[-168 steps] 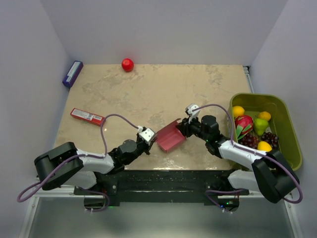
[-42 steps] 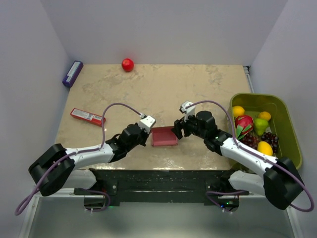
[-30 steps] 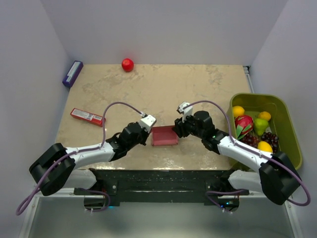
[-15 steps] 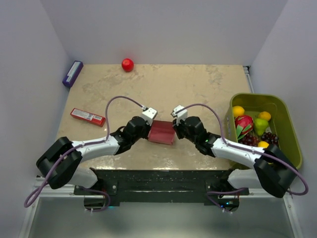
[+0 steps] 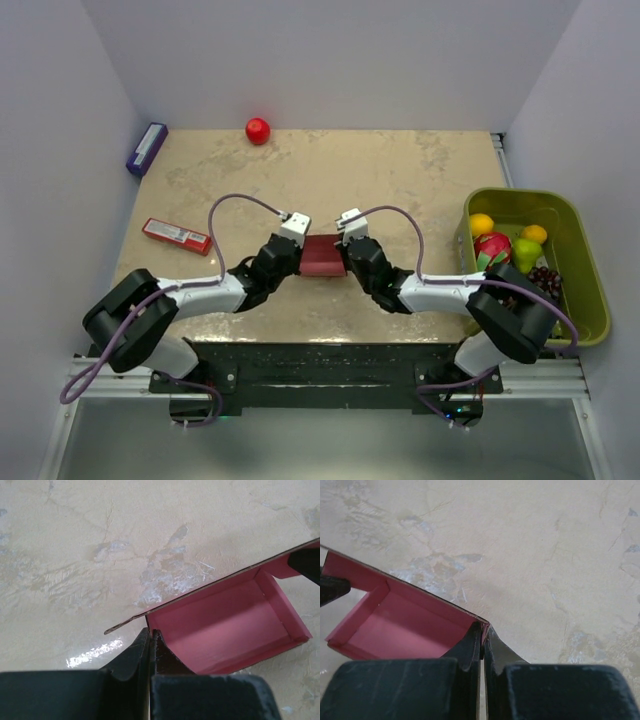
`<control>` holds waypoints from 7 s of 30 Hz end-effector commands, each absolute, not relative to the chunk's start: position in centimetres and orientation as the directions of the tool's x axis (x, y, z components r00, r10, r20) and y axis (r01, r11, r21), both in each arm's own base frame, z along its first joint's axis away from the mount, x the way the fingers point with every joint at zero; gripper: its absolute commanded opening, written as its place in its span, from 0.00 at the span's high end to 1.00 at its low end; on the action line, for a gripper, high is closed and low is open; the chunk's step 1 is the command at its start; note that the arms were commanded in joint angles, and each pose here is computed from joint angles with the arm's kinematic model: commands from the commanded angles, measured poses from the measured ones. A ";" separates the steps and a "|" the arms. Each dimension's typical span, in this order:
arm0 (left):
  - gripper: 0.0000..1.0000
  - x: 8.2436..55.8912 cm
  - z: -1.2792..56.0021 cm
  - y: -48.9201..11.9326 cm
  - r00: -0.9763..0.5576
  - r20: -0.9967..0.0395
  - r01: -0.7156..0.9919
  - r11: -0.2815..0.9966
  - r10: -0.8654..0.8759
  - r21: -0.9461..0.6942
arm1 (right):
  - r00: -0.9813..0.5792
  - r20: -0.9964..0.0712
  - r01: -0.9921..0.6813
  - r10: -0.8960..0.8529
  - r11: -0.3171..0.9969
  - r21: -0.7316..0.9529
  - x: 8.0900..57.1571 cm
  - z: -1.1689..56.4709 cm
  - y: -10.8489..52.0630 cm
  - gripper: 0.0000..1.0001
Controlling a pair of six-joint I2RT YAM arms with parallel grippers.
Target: Fold the paper box
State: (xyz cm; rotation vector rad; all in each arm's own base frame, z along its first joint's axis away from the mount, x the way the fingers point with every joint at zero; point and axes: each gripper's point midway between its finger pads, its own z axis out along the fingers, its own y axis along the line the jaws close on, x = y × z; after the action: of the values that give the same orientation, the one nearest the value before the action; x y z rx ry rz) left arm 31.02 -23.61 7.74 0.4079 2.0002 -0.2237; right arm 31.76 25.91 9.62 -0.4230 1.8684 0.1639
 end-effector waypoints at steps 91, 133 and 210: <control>1.00 24.3 3.0 -26.3 -0.417 -0.872 0.294 0.946 0.255 0.135 | -0.497 -0.863 -0.387 0.085 0.869 0.309 25.0 14.2 31.5 0.55; 0.16 15.3 5.2 -25.2 -0.598 -0.765 0.524 0.838 0.238 -0.149 | -0.603 -0.792 -0.260 0.096 0.915 0.309 24.3 4.8 30.2 0.55; 0.14 16.2 9.1 -25.9 -0.719 -0.681 0.428 0.683 -0.139 -0.592 | -0.757 -0.652 -0.282 0.028 0.888 0.364 12.7 9.4 22.4 0.34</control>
State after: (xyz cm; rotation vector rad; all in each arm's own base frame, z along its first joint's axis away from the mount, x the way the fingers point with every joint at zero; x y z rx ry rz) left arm 16.03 -25.18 7.21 0.2742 2.2151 -0.9146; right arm 12.92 23.19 7.58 -0.2383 2.3607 0.5916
